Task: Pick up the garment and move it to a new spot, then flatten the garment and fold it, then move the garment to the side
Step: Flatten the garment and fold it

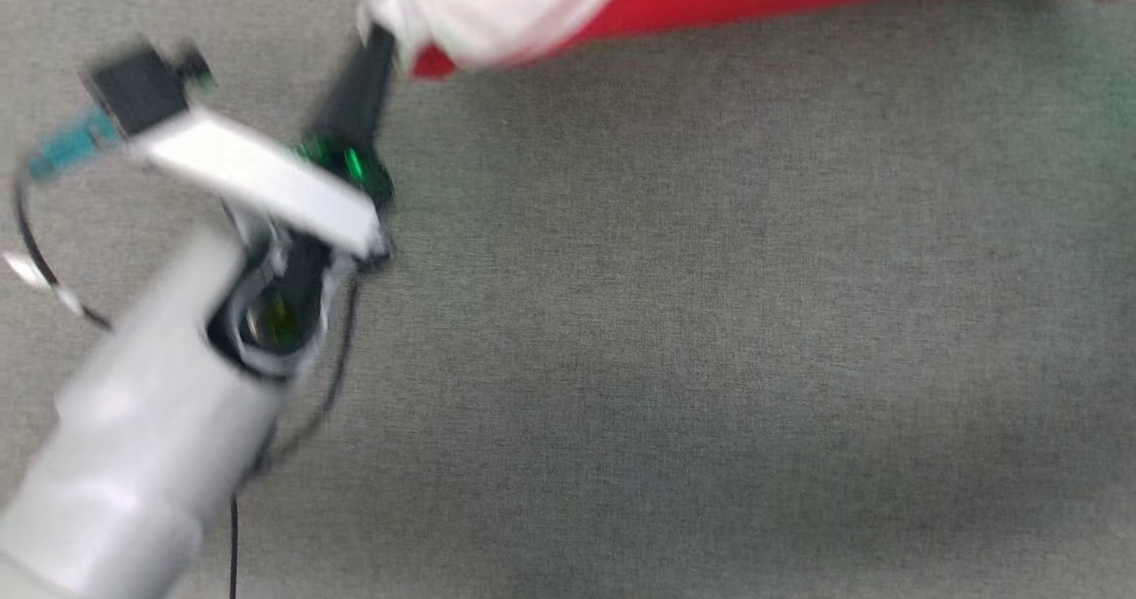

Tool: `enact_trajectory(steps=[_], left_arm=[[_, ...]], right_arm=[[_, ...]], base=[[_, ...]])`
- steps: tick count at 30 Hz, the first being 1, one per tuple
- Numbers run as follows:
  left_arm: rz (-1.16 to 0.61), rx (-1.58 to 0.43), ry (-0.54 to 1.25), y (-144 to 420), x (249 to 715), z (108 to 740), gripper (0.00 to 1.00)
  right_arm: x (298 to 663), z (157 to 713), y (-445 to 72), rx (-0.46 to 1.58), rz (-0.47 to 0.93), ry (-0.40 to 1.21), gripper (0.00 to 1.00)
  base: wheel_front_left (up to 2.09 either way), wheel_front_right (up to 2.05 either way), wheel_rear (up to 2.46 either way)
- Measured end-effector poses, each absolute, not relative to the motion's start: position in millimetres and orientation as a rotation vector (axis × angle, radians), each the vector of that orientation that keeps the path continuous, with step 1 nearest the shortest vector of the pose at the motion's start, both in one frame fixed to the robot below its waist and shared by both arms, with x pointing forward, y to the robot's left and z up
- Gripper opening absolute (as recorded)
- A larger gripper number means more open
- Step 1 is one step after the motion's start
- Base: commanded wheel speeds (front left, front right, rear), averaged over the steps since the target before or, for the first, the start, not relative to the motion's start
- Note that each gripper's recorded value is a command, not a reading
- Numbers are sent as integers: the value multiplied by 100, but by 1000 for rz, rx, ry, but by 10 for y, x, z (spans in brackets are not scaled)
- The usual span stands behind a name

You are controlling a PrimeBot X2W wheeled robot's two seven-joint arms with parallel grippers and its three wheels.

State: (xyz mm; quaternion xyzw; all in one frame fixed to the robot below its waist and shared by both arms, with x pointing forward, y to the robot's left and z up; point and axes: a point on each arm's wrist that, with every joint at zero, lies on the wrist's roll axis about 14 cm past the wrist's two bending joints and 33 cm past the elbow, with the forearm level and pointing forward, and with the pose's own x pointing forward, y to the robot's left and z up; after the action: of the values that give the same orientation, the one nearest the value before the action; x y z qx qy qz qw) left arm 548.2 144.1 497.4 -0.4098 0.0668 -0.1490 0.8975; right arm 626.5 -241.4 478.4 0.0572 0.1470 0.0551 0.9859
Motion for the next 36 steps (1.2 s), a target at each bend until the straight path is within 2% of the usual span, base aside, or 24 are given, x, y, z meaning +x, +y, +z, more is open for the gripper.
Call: enact_trajectory(steps=[10, 15, 23, 29, 36], left_arm=[[-346, -795, 342, 1358, 4426, 4458, 0], [-350, -775, 360, 1381, 4079, 4427, 0], [-342, -800, 394, 1376, 3592, 4406, 0], [-374, -793, 385, 1322, 3462, 4499, 0], [-463, -756, 323, 1185, 3795, 4688, 0]], right_arm=[[5089, 4209, -2514, 175, 179, 532, 0], [4576, 4180, -2571, 201, 186, 586, 0], [3986, 4258, -2588, 247, 159, 628, 0], [3862, 4362, -2570, 272, 125, 616, 0], [4141, 4444, -2522, 283, 126, 569, 0]], base=[[0, 0, 0], [0, 0, 0], [0, 0, 0], [0, 0, 0], [0, 0, 0]])
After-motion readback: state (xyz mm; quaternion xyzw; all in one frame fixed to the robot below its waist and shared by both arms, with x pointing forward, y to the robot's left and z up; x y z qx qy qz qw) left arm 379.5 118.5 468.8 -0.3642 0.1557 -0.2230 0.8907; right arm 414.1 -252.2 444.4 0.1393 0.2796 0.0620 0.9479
